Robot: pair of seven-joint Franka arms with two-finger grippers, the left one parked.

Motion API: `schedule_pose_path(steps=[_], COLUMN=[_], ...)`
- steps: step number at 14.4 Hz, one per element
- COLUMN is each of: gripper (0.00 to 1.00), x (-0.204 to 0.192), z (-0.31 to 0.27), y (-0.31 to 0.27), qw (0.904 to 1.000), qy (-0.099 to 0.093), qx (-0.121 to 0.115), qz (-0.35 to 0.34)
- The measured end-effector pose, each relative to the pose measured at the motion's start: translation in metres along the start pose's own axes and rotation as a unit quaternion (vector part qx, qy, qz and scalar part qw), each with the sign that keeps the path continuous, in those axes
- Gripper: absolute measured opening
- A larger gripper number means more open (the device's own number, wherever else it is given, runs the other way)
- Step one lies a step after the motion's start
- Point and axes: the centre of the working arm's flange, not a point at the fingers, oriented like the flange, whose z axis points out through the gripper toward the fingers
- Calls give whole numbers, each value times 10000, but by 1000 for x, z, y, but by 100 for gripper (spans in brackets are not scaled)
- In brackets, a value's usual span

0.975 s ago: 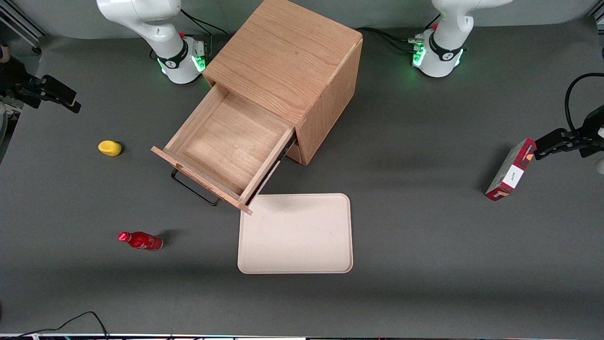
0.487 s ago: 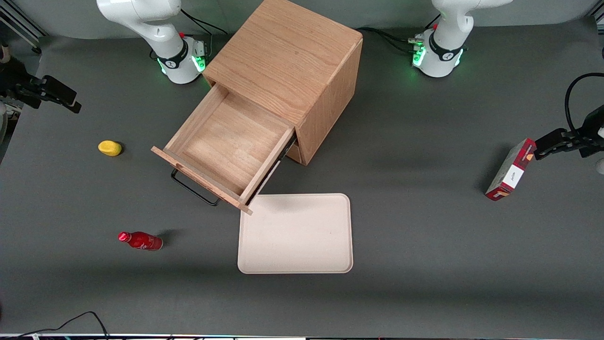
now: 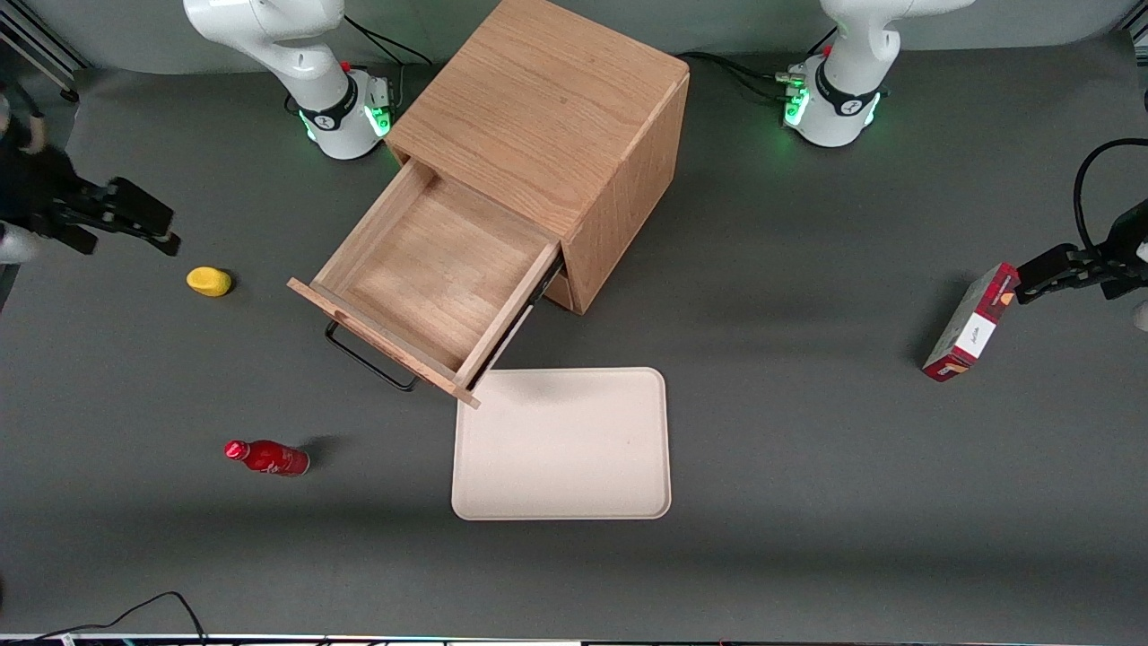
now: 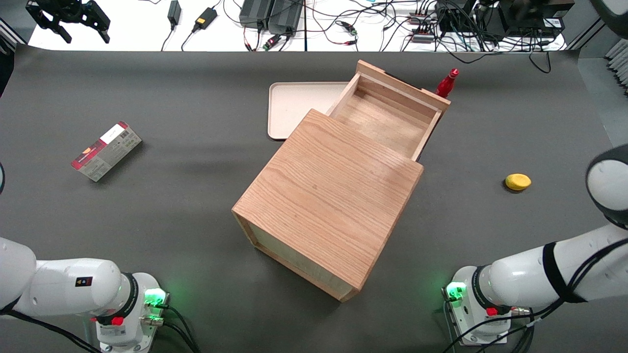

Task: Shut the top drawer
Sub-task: 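Move the right gripper in from its rest pose toward the drawer, then lower the right gripper beside the drawer front near the black handle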

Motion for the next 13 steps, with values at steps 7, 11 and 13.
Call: schedule_pose_path(steps=[7, 11, 13], gripper=[100, 100, 100], x=[25, 26, 30], z=[12, 17, 25], y=[-42, -44, -41], qw=[9988, 9954, 9804], qy=[-75, -165, -206], qx=[151, 152, 170], qz=[-459, -936, -1951])
